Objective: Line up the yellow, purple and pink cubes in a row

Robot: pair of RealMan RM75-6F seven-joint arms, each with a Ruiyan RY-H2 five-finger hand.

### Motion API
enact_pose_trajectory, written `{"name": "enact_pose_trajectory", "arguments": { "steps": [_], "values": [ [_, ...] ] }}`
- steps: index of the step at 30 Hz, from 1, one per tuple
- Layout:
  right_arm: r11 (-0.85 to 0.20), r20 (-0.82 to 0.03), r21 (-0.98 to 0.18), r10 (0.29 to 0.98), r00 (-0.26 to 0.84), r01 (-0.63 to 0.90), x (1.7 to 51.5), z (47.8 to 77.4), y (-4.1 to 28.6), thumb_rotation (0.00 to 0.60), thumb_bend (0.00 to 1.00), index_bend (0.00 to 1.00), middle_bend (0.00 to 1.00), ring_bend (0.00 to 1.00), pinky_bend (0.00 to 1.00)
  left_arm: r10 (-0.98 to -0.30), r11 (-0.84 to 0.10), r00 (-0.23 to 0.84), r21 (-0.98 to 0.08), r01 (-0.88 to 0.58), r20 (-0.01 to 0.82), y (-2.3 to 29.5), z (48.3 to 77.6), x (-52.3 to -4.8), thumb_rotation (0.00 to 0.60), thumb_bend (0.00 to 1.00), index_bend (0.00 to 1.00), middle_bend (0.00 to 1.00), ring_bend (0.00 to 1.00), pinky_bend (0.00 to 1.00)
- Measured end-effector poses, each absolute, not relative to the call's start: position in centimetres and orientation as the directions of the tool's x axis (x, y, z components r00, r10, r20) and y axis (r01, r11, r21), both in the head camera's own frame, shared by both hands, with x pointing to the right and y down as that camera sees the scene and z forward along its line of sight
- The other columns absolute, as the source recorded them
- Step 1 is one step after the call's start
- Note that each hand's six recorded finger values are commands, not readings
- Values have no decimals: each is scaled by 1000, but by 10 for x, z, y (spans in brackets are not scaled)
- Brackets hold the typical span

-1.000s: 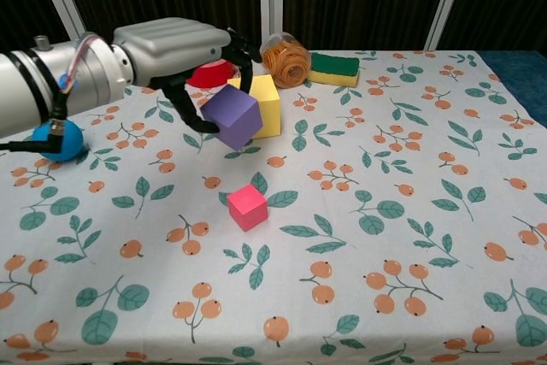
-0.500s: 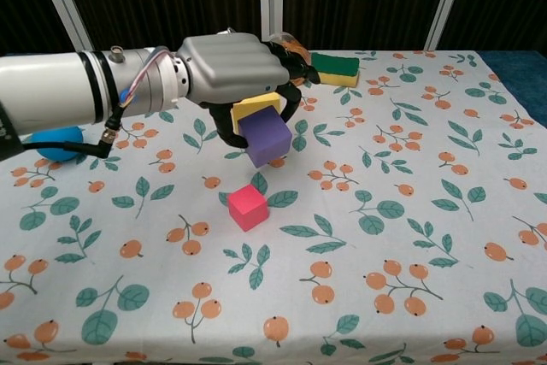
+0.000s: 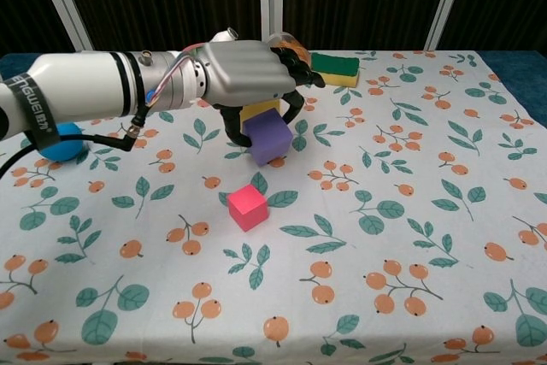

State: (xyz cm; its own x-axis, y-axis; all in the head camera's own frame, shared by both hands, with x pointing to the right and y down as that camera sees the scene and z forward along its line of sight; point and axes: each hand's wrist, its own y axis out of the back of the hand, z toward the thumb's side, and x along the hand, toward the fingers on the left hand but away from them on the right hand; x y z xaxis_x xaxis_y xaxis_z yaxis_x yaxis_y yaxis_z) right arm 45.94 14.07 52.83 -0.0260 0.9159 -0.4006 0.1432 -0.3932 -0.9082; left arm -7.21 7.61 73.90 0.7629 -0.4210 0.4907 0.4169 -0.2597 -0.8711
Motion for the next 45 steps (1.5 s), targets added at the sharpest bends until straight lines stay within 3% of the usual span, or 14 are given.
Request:
{"name": "enact_pose_trajectory", "arguments": {
  "steps": [20,33,45],
  "values": [
    [-384,-393,-910,919,-30,155,463,523,144,600,235,0,0,0,0,-433,-244,759,-874,421,486,68,744,-67,600,174,376,104,47,61],
    [-376,-384,-913,923,-22,156,461,519,146,600,235,0,0,0,0,-484,-327,795,-919,222,364,75,708,-59,600,169,360,103,46,62],
    [-377,-385,-913,923,-22,158,461,516,142,600,236,0,0,0,0,-495,-390,783,-901,189,378,91,725,-29,600,105,313,93,46,62]
  ]
}}
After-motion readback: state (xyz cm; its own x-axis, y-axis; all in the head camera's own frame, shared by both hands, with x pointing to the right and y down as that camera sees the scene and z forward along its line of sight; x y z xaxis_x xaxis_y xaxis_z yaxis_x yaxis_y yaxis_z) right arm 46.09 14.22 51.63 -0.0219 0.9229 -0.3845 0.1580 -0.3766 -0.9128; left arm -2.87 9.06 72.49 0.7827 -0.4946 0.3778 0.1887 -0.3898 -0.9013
